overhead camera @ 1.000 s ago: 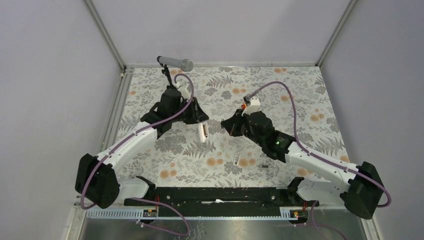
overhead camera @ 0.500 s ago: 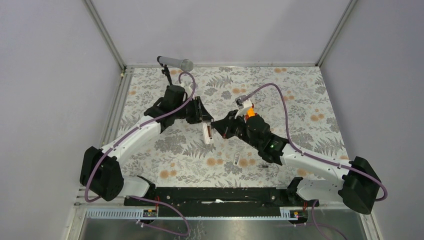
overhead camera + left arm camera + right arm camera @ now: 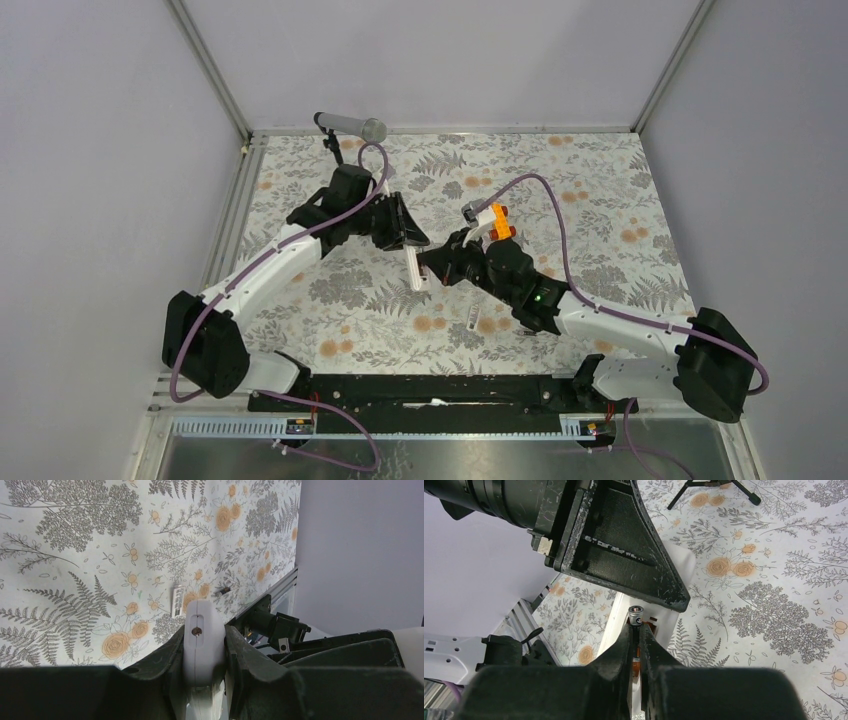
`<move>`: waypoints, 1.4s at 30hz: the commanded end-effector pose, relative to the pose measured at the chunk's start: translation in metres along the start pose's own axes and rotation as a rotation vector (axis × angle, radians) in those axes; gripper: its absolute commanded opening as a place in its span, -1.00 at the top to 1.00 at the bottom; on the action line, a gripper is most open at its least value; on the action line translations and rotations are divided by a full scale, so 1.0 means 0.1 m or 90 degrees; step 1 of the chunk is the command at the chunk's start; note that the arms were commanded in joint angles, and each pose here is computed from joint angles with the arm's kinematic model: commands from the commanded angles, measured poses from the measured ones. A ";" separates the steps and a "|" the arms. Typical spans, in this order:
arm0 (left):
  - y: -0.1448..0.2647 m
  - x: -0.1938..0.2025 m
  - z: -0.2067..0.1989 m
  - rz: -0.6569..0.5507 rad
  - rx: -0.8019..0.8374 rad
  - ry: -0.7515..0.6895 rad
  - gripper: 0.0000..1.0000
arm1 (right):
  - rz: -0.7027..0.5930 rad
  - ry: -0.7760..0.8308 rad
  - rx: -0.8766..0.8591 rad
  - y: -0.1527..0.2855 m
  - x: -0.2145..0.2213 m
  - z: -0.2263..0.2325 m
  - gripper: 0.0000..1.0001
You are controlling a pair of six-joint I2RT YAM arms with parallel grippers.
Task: Load the batteries into the remote control
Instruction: Load the battery into the remote control.
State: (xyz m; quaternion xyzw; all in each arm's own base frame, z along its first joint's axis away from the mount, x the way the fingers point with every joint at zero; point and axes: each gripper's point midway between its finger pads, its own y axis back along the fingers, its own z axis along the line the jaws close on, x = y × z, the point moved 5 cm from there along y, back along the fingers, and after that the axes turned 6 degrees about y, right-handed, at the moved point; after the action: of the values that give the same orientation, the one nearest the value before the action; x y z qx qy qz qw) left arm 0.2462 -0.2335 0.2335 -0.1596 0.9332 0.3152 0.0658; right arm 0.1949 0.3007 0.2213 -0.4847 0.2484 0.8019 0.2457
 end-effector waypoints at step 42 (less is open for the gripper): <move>-0.02 -0.09 -0.11 0.019 0.038 0.016 1.00 | -0.036 0.011 -0.019 0.04 -0.11 0.09 0.41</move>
State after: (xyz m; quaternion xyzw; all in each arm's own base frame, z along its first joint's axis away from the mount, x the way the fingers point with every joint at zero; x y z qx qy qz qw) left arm 0.2496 -0.2350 0.2306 -0.1479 0.9364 0.3161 0.0370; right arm 0.1891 0.2979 0.2128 -0.5011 0.2448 0.7949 0.2389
